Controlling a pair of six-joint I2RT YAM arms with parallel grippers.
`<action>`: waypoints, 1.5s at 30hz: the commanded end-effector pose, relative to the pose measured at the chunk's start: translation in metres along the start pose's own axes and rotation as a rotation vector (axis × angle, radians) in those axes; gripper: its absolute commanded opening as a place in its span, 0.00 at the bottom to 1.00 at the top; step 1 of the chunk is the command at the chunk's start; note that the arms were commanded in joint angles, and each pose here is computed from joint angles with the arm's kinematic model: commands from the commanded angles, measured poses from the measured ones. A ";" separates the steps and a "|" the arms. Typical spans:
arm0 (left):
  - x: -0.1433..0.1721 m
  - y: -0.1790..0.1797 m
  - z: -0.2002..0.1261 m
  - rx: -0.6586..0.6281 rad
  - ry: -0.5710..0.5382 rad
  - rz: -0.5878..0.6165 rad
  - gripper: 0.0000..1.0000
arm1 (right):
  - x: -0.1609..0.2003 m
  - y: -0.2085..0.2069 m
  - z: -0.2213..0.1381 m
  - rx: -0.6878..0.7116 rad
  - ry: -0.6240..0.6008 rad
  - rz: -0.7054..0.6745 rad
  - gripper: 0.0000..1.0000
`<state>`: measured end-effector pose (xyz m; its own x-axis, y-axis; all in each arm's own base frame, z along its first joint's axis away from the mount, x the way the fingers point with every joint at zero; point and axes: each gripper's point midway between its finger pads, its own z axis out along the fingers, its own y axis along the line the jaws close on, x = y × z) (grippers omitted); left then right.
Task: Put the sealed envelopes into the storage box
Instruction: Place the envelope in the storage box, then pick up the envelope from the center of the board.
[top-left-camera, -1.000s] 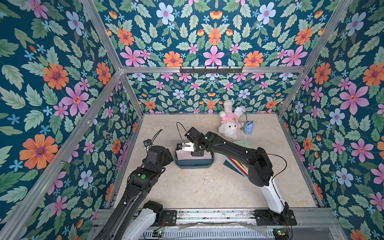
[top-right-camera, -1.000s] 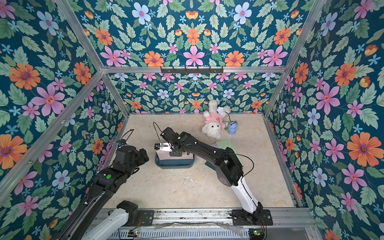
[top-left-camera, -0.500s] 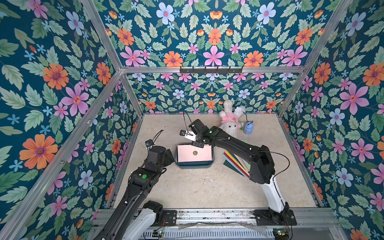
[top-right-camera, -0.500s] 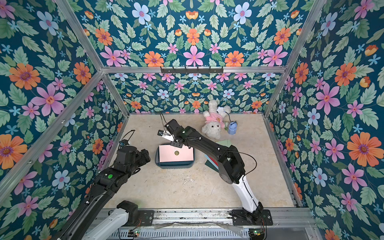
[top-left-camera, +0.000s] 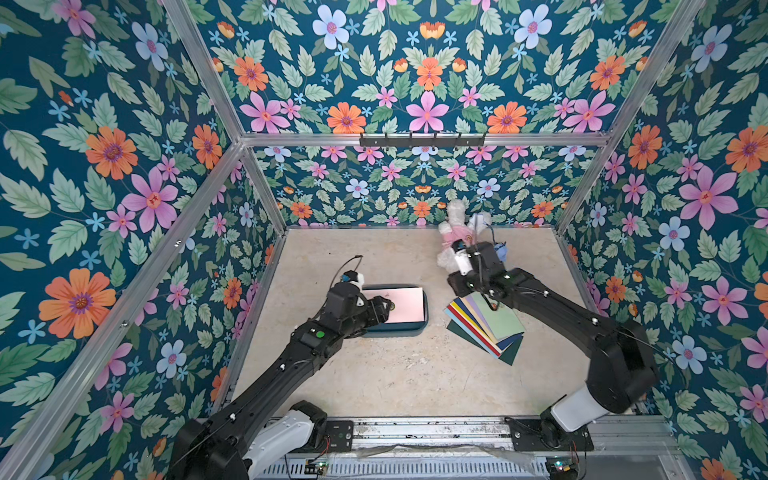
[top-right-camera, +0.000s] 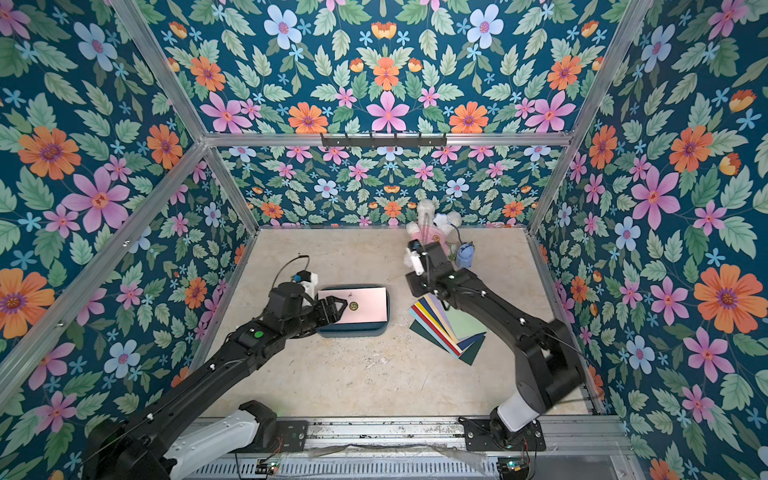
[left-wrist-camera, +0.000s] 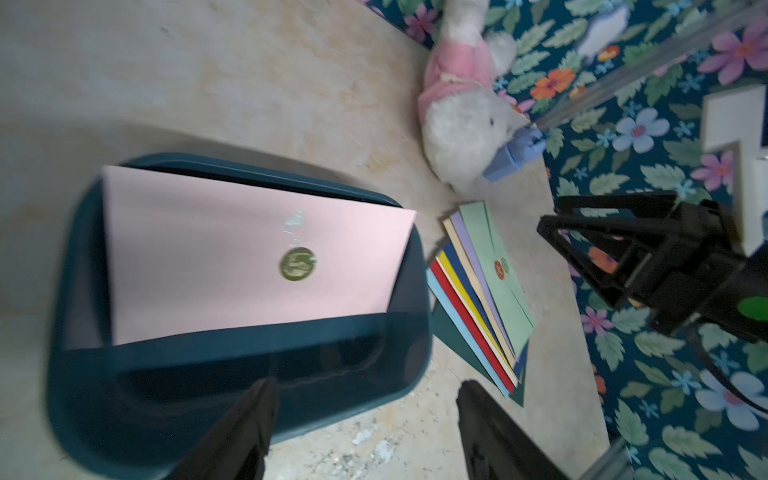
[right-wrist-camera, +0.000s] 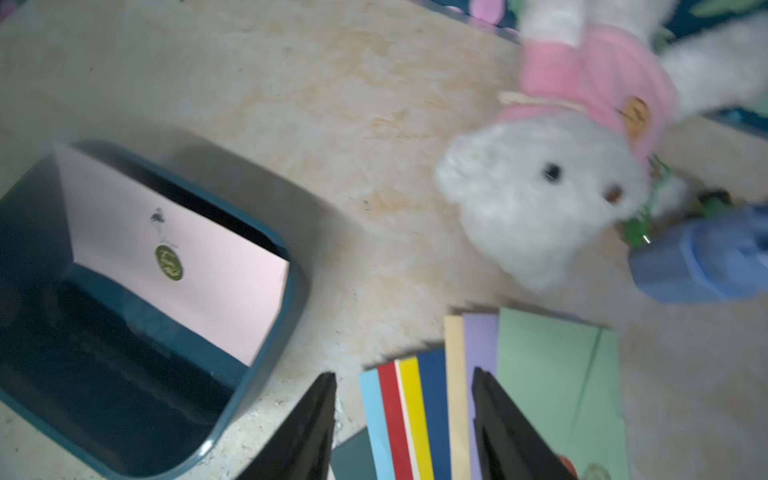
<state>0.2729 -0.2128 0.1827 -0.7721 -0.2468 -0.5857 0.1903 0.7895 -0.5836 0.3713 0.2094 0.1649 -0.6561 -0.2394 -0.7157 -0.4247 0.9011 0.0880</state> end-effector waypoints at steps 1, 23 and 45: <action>0.001 -0.050 0.026 0.125 0.010 0.029 0.73 | 0.003 -0.031 -0.014 -0.056 -0.116 0.312 0.57; 0.081 -0.158 0.234 0.303 0.393 -0.006 0.58 | 0.104 -0.161 0.005 0.120 -0.081 0.834 0.58; 0.107 -0.142 0.277 0.267 0.443 -0.015 0.62 | 0.130 -0.153 0.027 0.082 0.015 0.865 0.55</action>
<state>0.3307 -0.5100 0.0541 -0.9436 0.0515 -0.3270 0.2938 0.5850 -0.7560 0.3648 0.0475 0.0389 -0.7381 0.5360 -0.4098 0.2839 0.7977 0.5320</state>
